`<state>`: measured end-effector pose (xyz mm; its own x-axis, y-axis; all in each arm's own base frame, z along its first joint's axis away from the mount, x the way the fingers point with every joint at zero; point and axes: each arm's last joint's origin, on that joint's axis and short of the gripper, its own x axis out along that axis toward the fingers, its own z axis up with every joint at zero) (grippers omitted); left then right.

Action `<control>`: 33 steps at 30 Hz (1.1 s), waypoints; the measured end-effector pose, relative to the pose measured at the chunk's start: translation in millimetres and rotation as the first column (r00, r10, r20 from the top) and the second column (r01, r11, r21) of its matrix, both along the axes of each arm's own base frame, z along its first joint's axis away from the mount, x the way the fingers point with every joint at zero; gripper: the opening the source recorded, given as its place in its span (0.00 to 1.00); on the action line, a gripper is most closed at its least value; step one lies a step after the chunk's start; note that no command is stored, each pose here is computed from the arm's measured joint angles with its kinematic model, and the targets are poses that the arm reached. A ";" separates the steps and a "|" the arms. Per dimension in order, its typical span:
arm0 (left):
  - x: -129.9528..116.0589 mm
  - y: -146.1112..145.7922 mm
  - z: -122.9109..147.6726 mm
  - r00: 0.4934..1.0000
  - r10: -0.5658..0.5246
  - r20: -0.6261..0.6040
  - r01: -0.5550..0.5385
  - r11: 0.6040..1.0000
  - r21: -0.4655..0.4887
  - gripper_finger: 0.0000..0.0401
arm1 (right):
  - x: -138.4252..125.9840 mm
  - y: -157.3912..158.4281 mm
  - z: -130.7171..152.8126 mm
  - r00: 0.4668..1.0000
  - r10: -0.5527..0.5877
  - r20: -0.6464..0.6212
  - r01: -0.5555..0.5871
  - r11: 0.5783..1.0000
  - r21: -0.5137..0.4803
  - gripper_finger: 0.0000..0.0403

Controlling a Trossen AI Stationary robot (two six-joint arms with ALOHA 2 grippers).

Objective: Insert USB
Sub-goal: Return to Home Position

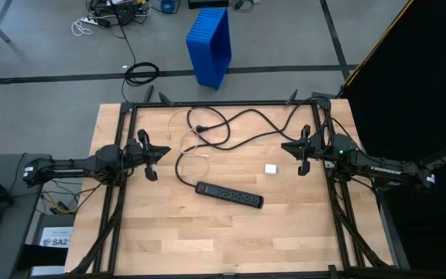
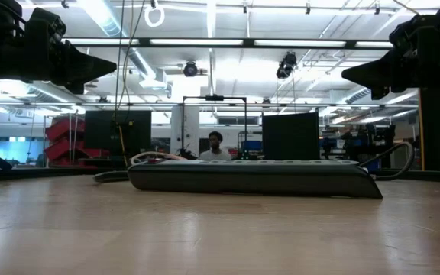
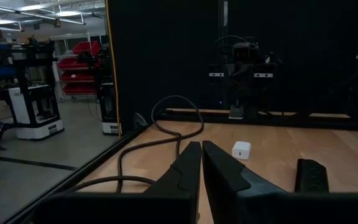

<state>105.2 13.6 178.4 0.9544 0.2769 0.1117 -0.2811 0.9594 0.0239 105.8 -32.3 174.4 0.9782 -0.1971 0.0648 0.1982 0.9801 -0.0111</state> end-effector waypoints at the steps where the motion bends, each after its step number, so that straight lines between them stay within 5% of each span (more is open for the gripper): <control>1: 0.0 0.0 0.0 1.000 0.000 0.000 0.000 1.000 0.000 0.00 | 0.0 0.0 0.0 1.000 0.000 0.000 0.000 1.000 0.000 0.01; 33: 0.0 0.0 0.0 1.000 0.001 0.000 -0.001 1.000 0.000 0.00 | 0.0 0.0 0.0 1.000 0.000 0.000 0.000 1.000 0.000 0.00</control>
